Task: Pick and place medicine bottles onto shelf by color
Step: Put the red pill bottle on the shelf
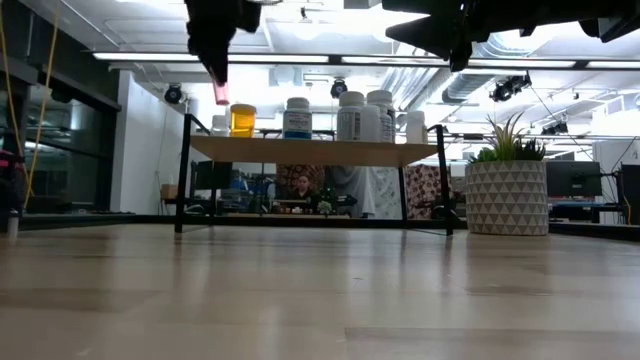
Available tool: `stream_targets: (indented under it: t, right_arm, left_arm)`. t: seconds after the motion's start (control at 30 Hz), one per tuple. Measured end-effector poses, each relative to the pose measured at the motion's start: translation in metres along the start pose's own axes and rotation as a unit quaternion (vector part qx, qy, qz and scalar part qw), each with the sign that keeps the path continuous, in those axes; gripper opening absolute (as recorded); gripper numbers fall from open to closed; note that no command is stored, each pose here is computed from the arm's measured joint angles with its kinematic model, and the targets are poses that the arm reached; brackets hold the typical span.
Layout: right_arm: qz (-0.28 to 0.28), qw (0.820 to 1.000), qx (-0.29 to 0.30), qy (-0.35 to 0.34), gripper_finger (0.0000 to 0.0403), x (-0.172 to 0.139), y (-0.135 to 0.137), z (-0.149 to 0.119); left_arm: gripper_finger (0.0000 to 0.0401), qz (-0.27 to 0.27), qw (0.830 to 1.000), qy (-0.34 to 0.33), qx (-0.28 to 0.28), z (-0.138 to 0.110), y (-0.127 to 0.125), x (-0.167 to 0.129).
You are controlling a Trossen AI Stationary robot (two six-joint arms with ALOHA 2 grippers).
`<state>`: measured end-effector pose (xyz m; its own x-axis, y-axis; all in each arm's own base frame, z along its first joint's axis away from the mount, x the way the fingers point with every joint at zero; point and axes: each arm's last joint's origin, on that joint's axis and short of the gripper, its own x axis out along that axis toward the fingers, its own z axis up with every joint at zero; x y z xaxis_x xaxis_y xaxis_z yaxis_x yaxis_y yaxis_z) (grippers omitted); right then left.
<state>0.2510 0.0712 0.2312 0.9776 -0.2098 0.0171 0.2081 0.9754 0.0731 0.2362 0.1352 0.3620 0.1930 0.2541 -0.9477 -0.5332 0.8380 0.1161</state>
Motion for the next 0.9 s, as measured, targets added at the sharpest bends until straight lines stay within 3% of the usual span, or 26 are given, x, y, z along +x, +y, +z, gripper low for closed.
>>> stream_targets:
  t: [0.47, 0.9]
  right_arm:
    - [0.000, 1.000, -0.003, 0.005, 0.0216, 0.000, 0.000, -0.001]
    - [-0.001, 1.000, 0.000, 0.007, 0.0216, 0.000, 0.000, -0.001]
  left_arm:
    - [0.0108, -0.003, 0.998, 0.064, -0.013, 0.018, 0.009, 0.040]
    - [0.0108, 0.003, 0.996, 0.074, -0.039, 0.020, 0.009, 0.047]
